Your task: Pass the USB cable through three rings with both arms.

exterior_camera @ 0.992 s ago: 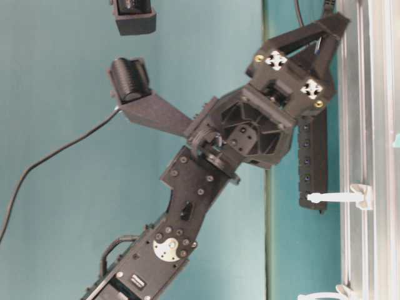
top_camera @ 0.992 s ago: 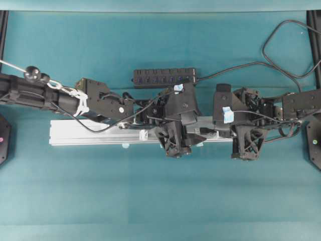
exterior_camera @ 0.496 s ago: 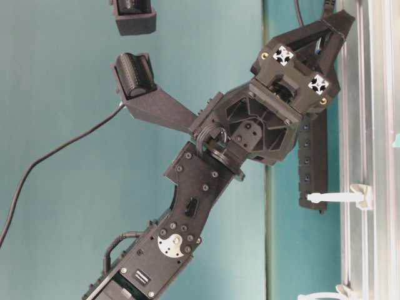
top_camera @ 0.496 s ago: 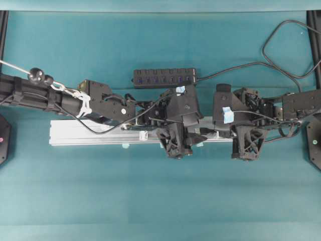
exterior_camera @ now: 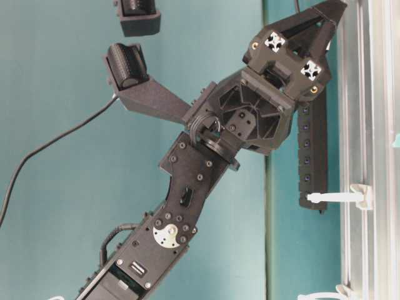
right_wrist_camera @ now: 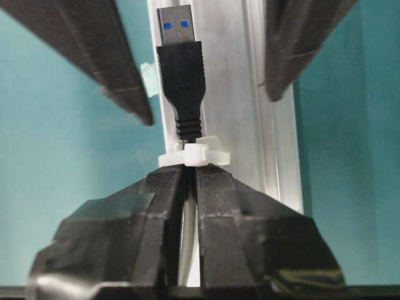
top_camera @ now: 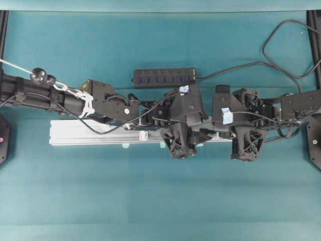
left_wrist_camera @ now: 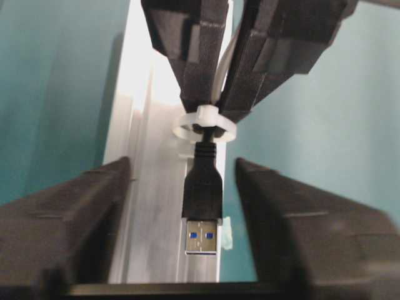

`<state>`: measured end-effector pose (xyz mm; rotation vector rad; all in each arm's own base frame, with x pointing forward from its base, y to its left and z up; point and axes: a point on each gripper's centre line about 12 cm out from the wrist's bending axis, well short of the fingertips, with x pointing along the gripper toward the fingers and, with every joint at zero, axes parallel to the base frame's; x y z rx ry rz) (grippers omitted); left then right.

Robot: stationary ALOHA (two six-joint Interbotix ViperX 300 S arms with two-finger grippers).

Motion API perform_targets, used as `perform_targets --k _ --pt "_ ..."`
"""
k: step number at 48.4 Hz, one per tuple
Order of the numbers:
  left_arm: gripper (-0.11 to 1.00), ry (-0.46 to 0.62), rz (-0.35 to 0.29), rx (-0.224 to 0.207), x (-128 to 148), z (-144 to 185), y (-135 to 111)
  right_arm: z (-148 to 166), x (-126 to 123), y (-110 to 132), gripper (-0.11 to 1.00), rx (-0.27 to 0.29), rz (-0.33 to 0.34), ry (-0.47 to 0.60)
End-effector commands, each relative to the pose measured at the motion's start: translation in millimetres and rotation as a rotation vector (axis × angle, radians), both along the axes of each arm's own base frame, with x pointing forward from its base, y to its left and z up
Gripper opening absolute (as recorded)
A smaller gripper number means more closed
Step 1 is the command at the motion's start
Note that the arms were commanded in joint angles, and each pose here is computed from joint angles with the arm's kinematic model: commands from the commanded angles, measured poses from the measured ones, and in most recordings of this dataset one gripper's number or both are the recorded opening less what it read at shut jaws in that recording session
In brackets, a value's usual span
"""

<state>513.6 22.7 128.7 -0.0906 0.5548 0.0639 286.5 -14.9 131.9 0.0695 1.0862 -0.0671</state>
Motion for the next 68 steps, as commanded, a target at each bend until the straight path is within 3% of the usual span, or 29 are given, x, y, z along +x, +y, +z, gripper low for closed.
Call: perform_targets --k 1,9,36,46,52,57,65,68 --pt "0.58 -0.011 -0.012 0.004 2.8 5.9 -4.7 4.4 4.5 0.3 -0.09 0.005 -0.007 -0.022" --pt "0.22 0.000 -0.028 0.005 2.6 5.2 -12.6 4.4 4.5 0.3 -0.09 0.005 -0.007 -0.022" --pt "0.22 -0.004 -0.023 0.005 0.1 9.8 -10.2 6.1 6.4 0.7 -0.09 0.005 -0.009 -0.039" --pt "0.22 -0.017 -0.016 0.007 -2.9 17.9 -6.4 6.8 3.8 1.1 -0.03 0.018 -0.021 -0.033" --pt "0.22 -0.006 -0.012 0.007 -3.8 17.5 -4.1 9.8 2.3 2.0 0.12 0.033 -0.032 -0.029" --pt "0.22 0.019 -0.010 0.005 -5.9 15.9 -4.1 10.9 -1.0 2.3 0.35 0.035 -0.032 -0.012" --pt "0.22 0.034 -0.014 0.006 -10.5 20.5 -5.7 20.9 -4.6 2.7 0.82 0.035 -0.029 -0.016" --pt "0.22 0.032 -0.014 0.006 -13.3 23.0 -5.8 30.7 -4.3 2.7 0.82 0.033 -0.027 -0.046"
